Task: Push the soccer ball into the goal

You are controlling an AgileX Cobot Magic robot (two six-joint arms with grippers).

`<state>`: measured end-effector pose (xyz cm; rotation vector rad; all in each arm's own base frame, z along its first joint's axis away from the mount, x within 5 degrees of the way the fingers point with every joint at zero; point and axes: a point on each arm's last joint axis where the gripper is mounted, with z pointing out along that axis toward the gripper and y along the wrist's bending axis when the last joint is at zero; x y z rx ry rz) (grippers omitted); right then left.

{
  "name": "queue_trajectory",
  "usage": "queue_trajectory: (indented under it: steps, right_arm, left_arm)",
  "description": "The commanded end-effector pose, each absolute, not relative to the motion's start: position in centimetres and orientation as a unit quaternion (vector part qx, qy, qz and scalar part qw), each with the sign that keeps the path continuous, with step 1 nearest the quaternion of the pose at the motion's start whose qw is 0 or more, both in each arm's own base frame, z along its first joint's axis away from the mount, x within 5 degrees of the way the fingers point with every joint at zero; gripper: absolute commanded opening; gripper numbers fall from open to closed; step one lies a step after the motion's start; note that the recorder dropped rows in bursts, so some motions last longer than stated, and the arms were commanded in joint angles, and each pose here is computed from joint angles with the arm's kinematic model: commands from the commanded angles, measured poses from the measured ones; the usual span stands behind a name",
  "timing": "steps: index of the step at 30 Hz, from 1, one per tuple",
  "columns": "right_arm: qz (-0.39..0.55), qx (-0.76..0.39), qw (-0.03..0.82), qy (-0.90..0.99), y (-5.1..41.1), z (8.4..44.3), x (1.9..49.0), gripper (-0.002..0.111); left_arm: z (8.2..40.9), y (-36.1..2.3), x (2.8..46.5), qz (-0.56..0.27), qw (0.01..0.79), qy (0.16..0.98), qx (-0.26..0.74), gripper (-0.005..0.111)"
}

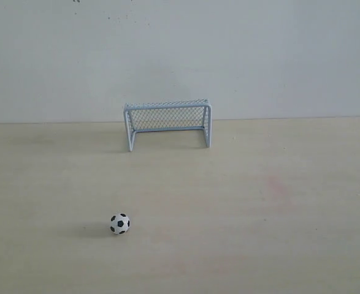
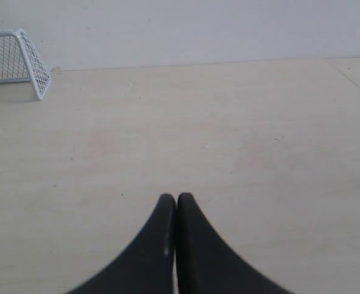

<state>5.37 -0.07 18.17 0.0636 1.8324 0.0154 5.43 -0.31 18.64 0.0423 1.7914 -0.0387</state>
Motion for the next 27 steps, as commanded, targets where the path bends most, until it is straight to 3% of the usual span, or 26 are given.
queue_trajectory:
  steps: [1,7,9,12,14,18,23,27]
  right_arm:
    - [0.008,0.027,0.615,0.788,-0.1,18.3,5.4,0.000]
    - [0.008,0.027,0.615,0.788,-0.1,18.3,5.4,0.000]
    - [0.008,0.027,0.615,0.788,-0.1,18.3,5.4,0.000]
    - [0.008,0.027,0.615,0.788,-0.1,18.3,5.4,0.000]
    - [0.008,0.027,0.615,0.788,-0.1,18.3,5.4,0.000]
    - [0.008,0.027,0.615,0.788,-0.1,18.3,5.4,0.000]
    - [0.008,0.027,0.615,0.788,-0.1,18.3,5.4,0.000]
    - [0.008,0.027,0.615,0.788,-0.1,18.3,5.4,0.000]
  left_arm:
    - [18.5,-0.3,5.4,-0.020,0.625,0.780,0.015,0.004]
    - [19.2,-0.3,5.5,-0.019,0.652,0.758,0.015,0.004]
    - [20.7,-0.2,5.6,-0.018,0.714,0.699,0.012,0.004]
    - [24.3,-0.1,4.8,-0.016,0.841,0.542,0.004,0.004]
    - [26.0,-0.1,4.3,-0.005,0.862,0.508,0.010,0.004]
    - [30.1,-0.1,3.9,0.044,0.854,0.517,0.042,0.004]
    - [35.3,-0.2,5.7,0.047,0.837,0.543,0.049,0.004]
    - [37.7,-0.4,10.8,0.040,0.752,0.655,0.062,0.004]
